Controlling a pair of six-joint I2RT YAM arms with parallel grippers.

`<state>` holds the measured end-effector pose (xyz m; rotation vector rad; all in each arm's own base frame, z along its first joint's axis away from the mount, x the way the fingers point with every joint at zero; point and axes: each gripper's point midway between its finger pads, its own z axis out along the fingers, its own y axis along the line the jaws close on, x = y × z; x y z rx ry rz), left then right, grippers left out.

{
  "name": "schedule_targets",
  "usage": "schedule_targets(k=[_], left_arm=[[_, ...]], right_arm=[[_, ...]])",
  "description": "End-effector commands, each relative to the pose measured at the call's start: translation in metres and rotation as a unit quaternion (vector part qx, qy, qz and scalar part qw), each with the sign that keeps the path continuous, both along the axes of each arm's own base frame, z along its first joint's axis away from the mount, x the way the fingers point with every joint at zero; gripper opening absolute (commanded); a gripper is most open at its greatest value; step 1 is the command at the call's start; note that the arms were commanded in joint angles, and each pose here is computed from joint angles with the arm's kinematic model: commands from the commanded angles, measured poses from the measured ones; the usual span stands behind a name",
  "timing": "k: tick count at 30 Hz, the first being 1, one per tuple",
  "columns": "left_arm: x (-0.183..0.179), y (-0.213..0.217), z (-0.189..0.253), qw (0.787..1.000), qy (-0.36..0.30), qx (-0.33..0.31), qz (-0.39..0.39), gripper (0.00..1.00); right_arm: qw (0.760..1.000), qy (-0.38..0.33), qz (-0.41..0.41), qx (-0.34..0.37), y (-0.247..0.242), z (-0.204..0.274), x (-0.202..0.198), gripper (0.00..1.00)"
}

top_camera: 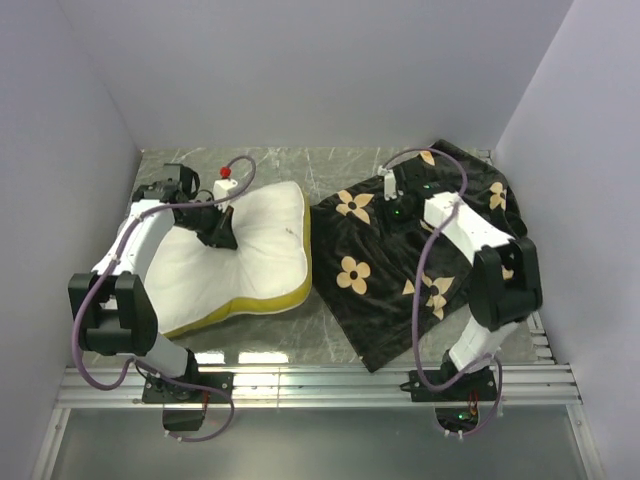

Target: Put the pillow into the pillowcase

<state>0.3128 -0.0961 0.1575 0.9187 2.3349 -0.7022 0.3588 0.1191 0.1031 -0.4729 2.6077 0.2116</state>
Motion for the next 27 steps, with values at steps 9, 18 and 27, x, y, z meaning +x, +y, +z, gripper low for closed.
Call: schedule_targets(k=[9,18,27], left_arm=[[-0.014,-0.014,0.003,0.998,0.019,-0.052,0.021,0.00],[-0.009,-0.018,0.003,0.998,0.018,-0.064,0.005,0.00],[-0.007,-0.025,-0.003,0.999,-0.015,-0.017,-0.047,0.00]], right_arm=[[0.998,-0.028,0.004,-0.049,0.028,-0.027,0.060,0.54],[0.997,0.010,0.055,-0.044,0.045,-0.043,0.048,0.71],[0.996,-0.009,0.018,-0.088,0.027,-0.033,0.067,0.03]])
